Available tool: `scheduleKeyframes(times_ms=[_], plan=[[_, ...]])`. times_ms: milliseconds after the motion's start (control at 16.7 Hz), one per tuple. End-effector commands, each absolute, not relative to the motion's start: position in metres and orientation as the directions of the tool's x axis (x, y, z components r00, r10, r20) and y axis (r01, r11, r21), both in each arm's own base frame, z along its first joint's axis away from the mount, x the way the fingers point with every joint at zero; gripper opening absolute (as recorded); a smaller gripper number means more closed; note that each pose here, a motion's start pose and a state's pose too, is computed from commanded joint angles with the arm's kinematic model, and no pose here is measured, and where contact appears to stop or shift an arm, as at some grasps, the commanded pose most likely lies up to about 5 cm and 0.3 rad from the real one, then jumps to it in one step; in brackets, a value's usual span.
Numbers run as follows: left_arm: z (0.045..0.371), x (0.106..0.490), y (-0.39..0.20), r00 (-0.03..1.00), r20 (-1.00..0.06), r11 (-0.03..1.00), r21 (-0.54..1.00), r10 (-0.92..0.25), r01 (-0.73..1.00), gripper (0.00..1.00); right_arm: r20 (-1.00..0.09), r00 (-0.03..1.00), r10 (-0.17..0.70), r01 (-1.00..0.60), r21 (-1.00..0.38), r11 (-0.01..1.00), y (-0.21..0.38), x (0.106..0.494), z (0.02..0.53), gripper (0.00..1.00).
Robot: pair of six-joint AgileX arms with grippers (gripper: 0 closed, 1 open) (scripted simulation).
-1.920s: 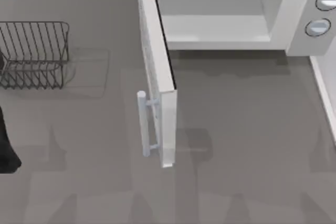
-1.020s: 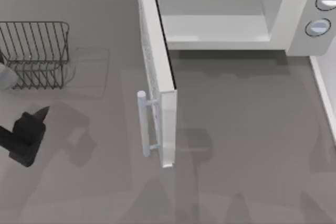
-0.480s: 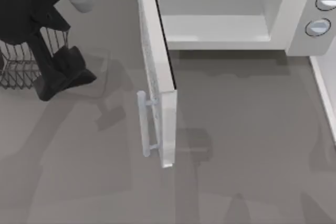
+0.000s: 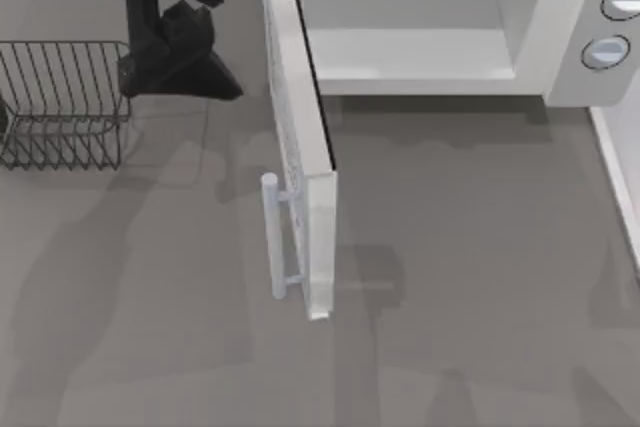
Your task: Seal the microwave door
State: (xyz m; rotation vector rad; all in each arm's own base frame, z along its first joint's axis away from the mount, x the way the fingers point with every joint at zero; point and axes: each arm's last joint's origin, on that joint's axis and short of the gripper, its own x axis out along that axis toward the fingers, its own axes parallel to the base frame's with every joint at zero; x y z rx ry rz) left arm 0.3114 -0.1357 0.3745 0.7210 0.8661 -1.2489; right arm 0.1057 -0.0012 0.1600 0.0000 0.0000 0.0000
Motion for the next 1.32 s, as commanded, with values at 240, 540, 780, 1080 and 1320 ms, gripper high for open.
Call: scheduleKeyframes(times_ms=[240,540,780,1080,1320], plan=[[0.376,0.316,-0.139,0.081,-0.862,0.16,0.0,-0.5,0.987,1.0,0.0,1.0,0.0,0.0,0.0,1.0,-0.001,0.106,0.16,1.0],[0.374,0.316,-0.14,0.083,-0.862,0.162,0.001,-0.5,0.987,1.0,0.0,1.0,0.0,0.0,0.0,1.0,-0.001,0.106,0.16,1.0],[0.346,0.321,-0.157,0.081,-0.862,0.161,0.0,-0.5,0.987,1.0,0.0,1.0,0.0,0.0,0.0,1.0,-0.001,0.106,0.16,1.0],[0.309,0.322,-0.178,0.082,-0.862,0.161,0.001,-0.5,0.987,1.0,0.0,1.0,0.0,0.0,0.0,1.0,-0.001,0.106,0.16,1.0],[0.307,0.322,-0.179,0.081,-0.862,0.16,0.0,-0.5,0.987,1.0,0.0,1.0,0.0,0.0,0.0,1.0,-0.001,0.106,0.16,1.0]])
